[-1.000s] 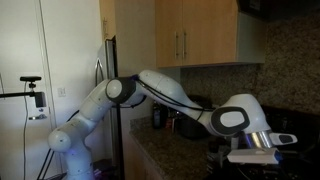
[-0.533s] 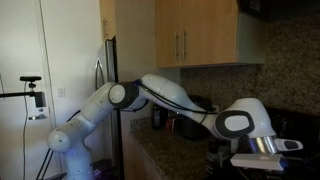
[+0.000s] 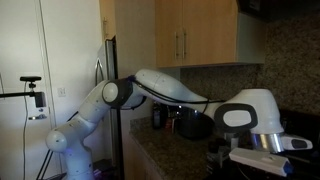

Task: Move the frying pan forward.

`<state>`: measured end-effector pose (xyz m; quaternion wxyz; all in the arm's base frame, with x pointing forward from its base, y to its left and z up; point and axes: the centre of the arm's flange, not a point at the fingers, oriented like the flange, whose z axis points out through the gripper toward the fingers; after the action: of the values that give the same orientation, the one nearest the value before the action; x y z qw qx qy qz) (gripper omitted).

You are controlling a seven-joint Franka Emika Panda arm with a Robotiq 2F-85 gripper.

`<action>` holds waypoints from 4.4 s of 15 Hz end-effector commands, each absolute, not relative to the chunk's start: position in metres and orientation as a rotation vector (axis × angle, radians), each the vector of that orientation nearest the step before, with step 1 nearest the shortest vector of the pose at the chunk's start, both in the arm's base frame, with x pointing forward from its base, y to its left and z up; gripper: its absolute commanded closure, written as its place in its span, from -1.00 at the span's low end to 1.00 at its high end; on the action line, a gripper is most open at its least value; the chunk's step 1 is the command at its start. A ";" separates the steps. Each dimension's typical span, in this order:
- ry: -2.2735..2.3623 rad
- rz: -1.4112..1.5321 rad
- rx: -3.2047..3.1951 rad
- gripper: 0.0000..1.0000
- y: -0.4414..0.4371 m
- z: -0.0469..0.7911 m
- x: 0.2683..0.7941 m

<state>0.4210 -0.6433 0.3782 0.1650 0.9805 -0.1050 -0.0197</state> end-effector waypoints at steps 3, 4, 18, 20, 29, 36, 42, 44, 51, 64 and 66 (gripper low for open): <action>-0.179 -0.084 2.927 -1.00 -0.647 0.387 0.418; -0.156 -0.102 2.941 -1.00 -0.644 0.384 0.419; -0.174 -0.238 2.909 -1.00 -0.620 0.320 0.443; -0.184 -0.229 2.907 -0.50 -0.620 0.318 0.444; -0.217 -0.182 2.925 0.85 -0.603 0.323 0.442; -0.234 -0.106 2.972 0.97 -0.532 0.338 0.430; -0.223 -0.039 2.876 0.96 -0.497 0.333 0.413; -0.261 -0.121 2.846 0.96 -0.500 0.313 0.405; -0.447 -0.327 2.760 0.96 -0.521 0.288 0.375; -0.525 -0.535 2.875 0.96 -0.514 0.366 0.320; -0.506 -0.522 2.876 0.96 -0.502 0.364 0.319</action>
<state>0.3293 -0.5241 0.3552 0.0905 0.9627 -0.1872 -0.1731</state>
